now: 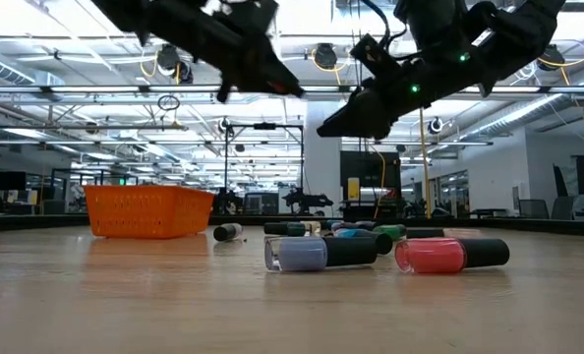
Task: Pick & Place Nail Polish
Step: Put the red nail polish into the orange basket, then put the right brown nail polish into the orange basket
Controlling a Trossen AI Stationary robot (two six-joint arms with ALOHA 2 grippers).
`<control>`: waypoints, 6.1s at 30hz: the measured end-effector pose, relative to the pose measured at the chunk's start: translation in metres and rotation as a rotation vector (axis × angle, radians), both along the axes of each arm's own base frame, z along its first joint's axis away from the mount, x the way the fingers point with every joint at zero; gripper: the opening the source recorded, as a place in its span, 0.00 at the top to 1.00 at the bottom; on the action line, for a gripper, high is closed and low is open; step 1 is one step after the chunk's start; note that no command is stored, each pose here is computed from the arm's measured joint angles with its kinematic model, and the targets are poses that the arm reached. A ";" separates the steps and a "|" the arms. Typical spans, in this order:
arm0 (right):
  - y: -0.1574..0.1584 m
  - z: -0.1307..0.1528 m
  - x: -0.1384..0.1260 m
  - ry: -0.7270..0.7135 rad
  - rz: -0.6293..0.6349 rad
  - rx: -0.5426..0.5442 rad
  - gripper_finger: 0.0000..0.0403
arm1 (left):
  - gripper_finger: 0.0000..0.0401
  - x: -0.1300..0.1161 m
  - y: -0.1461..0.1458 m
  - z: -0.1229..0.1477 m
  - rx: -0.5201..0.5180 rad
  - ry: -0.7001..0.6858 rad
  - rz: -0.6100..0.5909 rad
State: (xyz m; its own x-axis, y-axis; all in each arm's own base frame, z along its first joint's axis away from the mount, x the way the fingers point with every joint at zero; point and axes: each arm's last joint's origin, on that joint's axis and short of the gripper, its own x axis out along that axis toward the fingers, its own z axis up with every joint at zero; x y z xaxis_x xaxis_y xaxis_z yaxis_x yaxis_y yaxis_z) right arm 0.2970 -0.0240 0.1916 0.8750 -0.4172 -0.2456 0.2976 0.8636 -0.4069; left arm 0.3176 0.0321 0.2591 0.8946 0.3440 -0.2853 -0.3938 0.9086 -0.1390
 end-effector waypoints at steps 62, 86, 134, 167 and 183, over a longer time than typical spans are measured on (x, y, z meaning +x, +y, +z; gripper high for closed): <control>-0.027 0.027 -0.077 -0.218 -0.167 0.145 0.48 | 0.87 -0.157 -0.093 0.004 -0.118 -0.939 -1.009; -0.027 0.027 -0.077 -0.220 -0.168 0.149 0.48 | 0.87 -0.132 -0.063 -0.073 -0.412 -0.256 0.027; -0.028 0.019 -0.072 -0.177 -0.171 0.150 0.48 | 0.83 -0.132 -0.049 -0.070 -0.067 -0.191 0.127; -0.026 0.024 -0.070 -0.241 -0.111 0.170 0.48 | 0.80 -0.141 -0.038 -0.099 -0.123 0.082 0.210; 0.028 -0.021 -0.082 0.254 0.176 0.493 0.48 | 0.80 -0.130 -0.042 -0.048 0.320 -0.232 -0.038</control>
